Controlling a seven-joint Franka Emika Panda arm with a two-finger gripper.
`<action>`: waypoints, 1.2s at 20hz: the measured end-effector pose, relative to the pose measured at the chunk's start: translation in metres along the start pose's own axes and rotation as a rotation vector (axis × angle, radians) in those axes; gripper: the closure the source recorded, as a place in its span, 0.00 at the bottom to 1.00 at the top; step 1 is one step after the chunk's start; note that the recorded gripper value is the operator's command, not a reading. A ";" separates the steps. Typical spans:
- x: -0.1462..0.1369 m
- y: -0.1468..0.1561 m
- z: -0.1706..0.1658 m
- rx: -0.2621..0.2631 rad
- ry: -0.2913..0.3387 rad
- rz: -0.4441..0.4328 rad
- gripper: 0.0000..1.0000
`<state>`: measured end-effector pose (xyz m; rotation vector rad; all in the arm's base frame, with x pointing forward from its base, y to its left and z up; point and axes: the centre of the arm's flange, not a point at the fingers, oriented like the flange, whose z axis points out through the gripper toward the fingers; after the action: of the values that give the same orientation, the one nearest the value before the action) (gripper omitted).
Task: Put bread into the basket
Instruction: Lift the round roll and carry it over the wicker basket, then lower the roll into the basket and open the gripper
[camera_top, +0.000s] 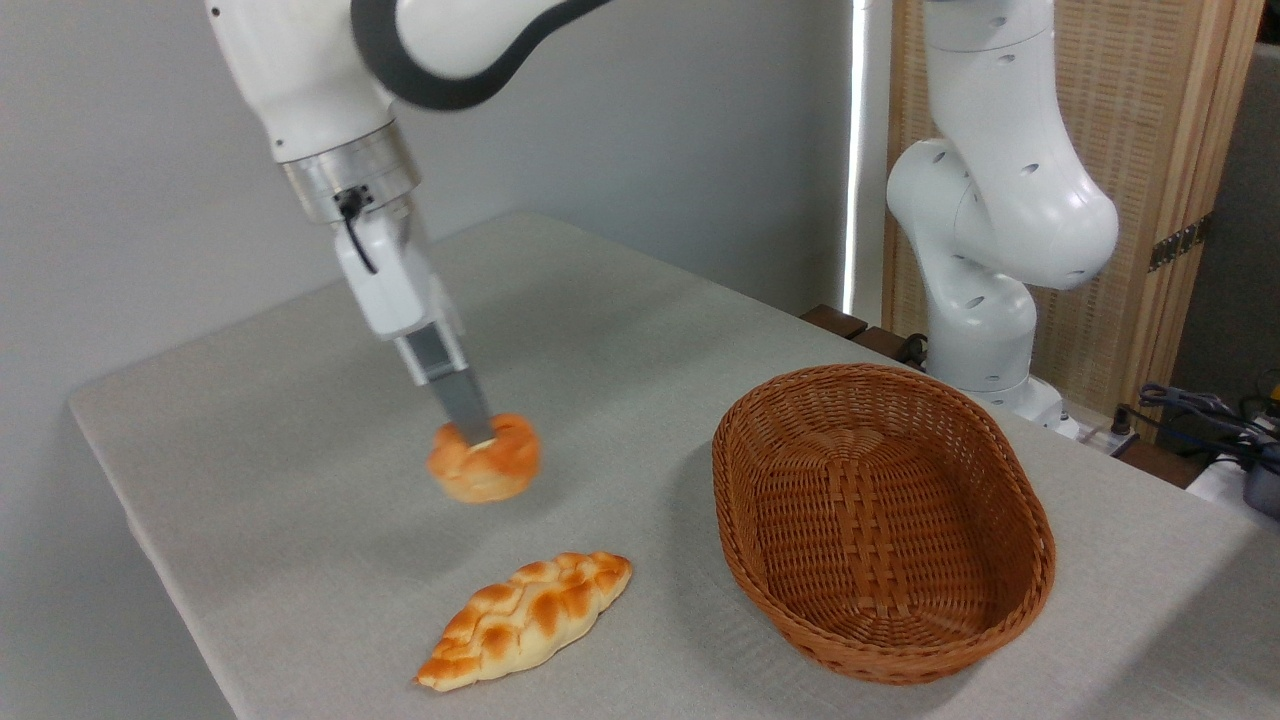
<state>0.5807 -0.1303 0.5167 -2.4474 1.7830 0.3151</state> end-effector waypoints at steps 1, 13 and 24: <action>-0.015 0.001 -0.003 -0.023 -0.015 0.025 1.00; -0.186 0.034 -0.007 -0.126 0.016 0.281 0.96; -0.269 0.044 0.074 -0.170 0.107 0.278 0.70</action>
<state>0.4520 0.1204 0.5068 -2.3608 2.2344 0.3787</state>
